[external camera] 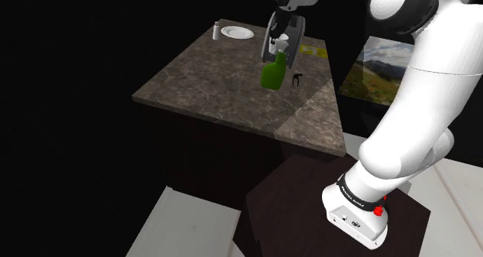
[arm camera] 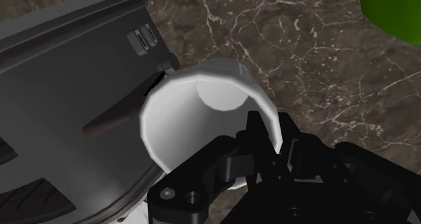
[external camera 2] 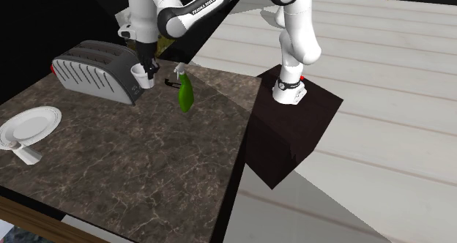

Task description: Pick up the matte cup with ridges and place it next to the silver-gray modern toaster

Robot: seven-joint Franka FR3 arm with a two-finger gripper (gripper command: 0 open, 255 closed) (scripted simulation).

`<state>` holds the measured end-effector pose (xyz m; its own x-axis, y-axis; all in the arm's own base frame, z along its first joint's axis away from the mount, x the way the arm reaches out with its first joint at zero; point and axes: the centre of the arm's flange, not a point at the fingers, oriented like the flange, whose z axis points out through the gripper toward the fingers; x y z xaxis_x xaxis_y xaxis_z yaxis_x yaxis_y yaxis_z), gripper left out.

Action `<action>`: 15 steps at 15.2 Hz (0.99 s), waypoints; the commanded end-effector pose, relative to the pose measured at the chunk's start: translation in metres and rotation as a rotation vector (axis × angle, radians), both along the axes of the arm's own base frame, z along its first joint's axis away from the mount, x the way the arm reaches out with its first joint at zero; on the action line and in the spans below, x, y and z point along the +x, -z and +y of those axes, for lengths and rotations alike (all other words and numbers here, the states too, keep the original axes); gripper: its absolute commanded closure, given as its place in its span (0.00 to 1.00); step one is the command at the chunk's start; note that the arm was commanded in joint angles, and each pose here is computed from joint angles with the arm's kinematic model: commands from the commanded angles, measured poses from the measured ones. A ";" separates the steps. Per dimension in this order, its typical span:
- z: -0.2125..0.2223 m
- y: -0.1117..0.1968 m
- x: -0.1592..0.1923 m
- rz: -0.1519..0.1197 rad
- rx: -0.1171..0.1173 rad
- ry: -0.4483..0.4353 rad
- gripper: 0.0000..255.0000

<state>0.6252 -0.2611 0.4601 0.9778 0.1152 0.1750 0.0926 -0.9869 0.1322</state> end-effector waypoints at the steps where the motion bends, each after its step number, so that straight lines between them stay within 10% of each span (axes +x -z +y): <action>1: 0.000 0.011 0.000 -0.001 0.000 0.000 1.00; 15: 0.000 0.085 -0.001 -0.001 0.000 0.000 1.00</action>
